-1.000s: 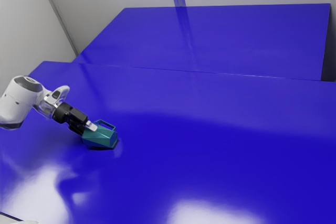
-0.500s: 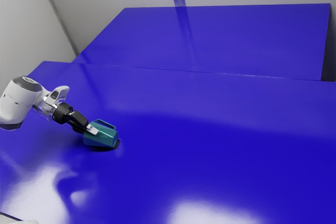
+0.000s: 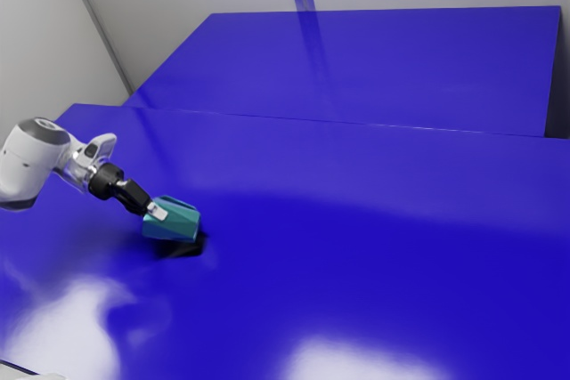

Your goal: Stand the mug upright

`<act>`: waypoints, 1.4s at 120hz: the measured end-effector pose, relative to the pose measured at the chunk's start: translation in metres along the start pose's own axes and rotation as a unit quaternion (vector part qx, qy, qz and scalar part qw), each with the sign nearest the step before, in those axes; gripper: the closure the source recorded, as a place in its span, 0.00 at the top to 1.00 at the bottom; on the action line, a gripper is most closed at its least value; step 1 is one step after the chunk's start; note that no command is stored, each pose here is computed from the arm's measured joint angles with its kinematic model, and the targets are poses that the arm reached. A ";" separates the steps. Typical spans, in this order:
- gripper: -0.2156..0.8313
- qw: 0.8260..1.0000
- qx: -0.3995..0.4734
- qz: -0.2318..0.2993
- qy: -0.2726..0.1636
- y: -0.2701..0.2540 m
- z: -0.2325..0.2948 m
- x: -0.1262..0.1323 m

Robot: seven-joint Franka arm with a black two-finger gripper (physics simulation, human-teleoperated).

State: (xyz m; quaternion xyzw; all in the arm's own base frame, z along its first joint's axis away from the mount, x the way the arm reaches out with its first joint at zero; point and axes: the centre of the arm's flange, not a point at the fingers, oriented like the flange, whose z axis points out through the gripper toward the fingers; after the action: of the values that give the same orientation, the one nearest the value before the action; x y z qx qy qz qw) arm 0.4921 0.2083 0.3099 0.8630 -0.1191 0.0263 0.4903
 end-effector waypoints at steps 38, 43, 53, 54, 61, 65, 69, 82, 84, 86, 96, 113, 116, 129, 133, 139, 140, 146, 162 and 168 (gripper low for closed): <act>0.05 0.983 0.146 0.085 -0.068 0.085 0.016 0.049; 0.05 0.979 0.166 0.088 -0.076 0.089 0.023 0.053; 0.05 0.967 0.217 0.096 -0.095 0.101 0.032 0.061; 0.05 0.965 0.222 0.097 -0.097 0.103 0.033 0.061; 0.05 0.953 0.260 0.105 -0.116 0.116 0.044 0.068; 0.05 0.944 0.283 0.111 -0.128 0.125 0.052 0.073; 0.05 0.935 0.304 0.117 -0.140 0.134 0.062 0.077; 0.05 0.907 0.362 0.136 -0.169 0.156 0.096 0.087; 0.05 0.903 0.369 0.138 -0.172 0.160 0.102 0.088; 0.05 0.899 0.376 0.141 -0.174 0.163 0.107 0.089; 0.05 0.881 0.407 0.155 -0.185 0.181 0.133 0.094; 0.05 0.863 0.433 0.168 -0.199 0.201 0.180 0.095; 0.05 0.862 0.436 0.168 -0.199 0.202 0.187 0.094; 0.05 0.860 0.447 0.156 -0.192 0.204 0.202 0.091; 0.05 0.859 0.451 0.150 -0.189 0.202 0.203 0.091; 0.05 0.860 0.457 0.138 -0.184 0.197 0.200 0.090; 0.05 0.860 0.458 0.135 -0.183 0.196 0.200 0.090; 0.05 0.859 0.464 0.122 -0.177 0.192 0.194 0.089; 0.05 0.861 0.476 0.076 -0.166 0.176 0.173 0.086; 0.05 0.862 0.478 0.058 -0.161 0.171 0.165 0.084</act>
State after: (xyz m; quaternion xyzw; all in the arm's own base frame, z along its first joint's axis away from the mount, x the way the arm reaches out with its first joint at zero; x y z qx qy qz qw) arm 0.5226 -0.0312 0.3815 0.9752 -0.2191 -0.0309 -0.0108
